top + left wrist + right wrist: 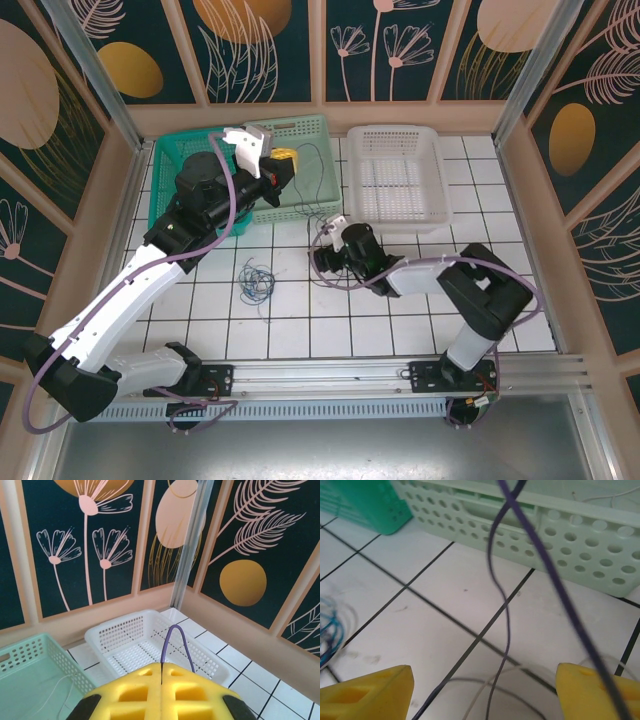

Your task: Untangle the cables

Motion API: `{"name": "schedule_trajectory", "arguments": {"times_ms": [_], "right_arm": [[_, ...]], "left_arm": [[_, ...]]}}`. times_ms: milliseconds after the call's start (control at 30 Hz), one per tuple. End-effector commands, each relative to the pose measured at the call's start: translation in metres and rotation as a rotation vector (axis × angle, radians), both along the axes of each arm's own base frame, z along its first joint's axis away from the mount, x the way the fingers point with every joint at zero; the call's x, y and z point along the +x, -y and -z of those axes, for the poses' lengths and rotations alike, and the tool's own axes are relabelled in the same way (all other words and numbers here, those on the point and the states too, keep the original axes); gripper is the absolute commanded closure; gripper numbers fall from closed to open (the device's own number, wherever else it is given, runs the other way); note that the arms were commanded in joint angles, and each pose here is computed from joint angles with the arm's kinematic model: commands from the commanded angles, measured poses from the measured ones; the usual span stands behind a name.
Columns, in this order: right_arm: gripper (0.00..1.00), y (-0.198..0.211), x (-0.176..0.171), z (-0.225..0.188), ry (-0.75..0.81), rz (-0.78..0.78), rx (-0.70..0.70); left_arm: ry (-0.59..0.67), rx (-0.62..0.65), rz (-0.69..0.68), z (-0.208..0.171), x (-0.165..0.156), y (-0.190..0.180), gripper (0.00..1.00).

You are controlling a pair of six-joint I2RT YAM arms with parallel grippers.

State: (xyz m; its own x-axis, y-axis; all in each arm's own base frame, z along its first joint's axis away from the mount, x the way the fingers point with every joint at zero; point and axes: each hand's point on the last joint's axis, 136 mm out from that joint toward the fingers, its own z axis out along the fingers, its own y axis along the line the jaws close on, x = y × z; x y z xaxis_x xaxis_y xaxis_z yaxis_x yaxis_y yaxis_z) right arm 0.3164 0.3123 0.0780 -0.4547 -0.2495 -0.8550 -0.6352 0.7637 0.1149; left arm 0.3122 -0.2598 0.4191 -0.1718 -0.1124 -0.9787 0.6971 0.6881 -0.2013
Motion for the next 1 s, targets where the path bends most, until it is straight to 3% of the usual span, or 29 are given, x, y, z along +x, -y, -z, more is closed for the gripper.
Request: {"name": "schedule_trajectory", "arguments": {"times_ms": [0,167,433,567,967], "right_arm": [[0.24,-0.008,0.023,-0.01,0.027,0.089,0.053],[0.28,-0.018,0.037,0.005,-0.009,0.117,0.04],[0.8,-0.017,0.027,0.024,-0.074,0.091,0.007],[0.98,-0.006,0.014,0.034,-0.112,0.091,-0.006],[1.0,0.018,-0.011,0.042,-0.161,0.129,-0.006]], "left_arm": [[0.035,-0.048,0.032,-0.017,-0.008,0.001,1.0],[0.036,-0.062,0.038,-0.02,-0.012,-0.001,1.0],[0.073,-0.056,-0.06,-0.034,-0.012,-0.021,1.0],[0.119,-0.034,-0.145,-0.049,-0.009,-0.037,1.0],[0.208,0.048,-0.426,-0.081,0.012,-0.091,1.0]]}}
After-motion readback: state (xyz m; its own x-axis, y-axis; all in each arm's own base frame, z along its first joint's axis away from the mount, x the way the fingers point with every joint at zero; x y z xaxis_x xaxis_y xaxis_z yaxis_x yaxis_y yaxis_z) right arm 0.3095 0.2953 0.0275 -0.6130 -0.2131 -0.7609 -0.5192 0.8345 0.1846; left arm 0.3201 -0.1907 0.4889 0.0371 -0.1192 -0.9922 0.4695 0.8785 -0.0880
